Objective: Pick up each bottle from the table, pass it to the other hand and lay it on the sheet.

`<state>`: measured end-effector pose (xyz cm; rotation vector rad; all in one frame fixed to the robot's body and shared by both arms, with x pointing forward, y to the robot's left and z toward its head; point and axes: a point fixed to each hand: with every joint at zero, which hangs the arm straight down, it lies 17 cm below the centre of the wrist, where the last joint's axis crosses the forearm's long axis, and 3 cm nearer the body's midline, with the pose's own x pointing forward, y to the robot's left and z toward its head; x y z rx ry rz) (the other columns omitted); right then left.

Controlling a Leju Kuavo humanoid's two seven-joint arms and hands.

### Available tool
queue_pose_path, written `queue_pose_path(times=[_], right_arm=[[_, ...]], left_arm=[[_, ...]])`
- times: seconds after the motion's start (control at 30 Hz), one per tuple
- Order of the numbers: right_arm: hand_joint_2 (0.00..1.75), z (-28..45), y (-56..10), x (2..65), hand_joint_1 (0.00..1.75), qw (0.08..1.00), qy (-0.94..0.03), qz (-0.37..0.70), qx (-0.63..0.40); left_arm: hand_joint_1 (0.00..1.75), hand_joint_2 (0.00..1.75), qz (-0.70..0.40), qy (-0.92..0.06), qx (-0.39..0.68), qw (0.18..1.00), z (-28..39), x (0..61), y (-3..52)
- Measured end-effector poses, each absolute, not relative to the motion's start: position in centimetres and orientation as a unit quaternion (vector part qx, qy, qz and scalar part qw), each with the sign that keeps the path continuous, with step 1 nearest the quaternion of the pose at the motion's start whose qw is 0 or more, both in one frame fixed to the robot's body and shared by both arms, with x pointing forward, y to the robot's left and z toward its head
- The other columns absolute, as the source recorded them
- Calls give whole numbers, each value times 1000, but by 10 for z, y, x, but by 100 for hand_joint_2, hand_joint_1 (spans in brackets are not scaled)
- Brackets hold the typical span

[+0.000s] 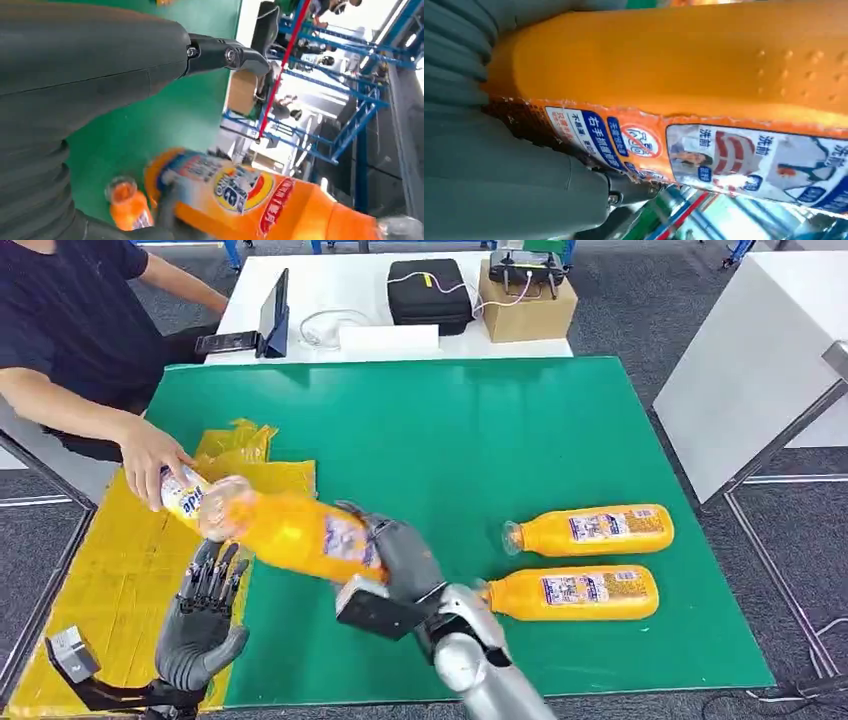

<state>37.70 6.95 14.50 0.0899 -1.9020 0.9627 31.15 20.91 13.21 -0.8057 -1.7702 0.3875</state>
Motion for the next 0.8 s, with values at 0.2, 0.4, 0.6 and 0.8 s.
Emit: queue_pose_path(times=[0.2, 0.4, 0.6, 0.8], right_arm=[[175, 143, 121, 323, 175, 438, -771, 452, 96], [175, 132, 148, 292, 175, 414, -754, 492, 134], [175, 112, 155, 283, 175, 413, -736, 517, 145], [175, 105, 156, 281, 175, 413, -729, 526, 146]], left_arm=[[0, 175, 175, -741, -368, 533, 138, 301, 204], [0, 175, 197, -726, -414, 513, 147, 295, 196], [0, 175, 189, -716, -432, 515, 149, 289, 178], [0, 175, 186, -712, -433, 521, 146, 286, 174]])
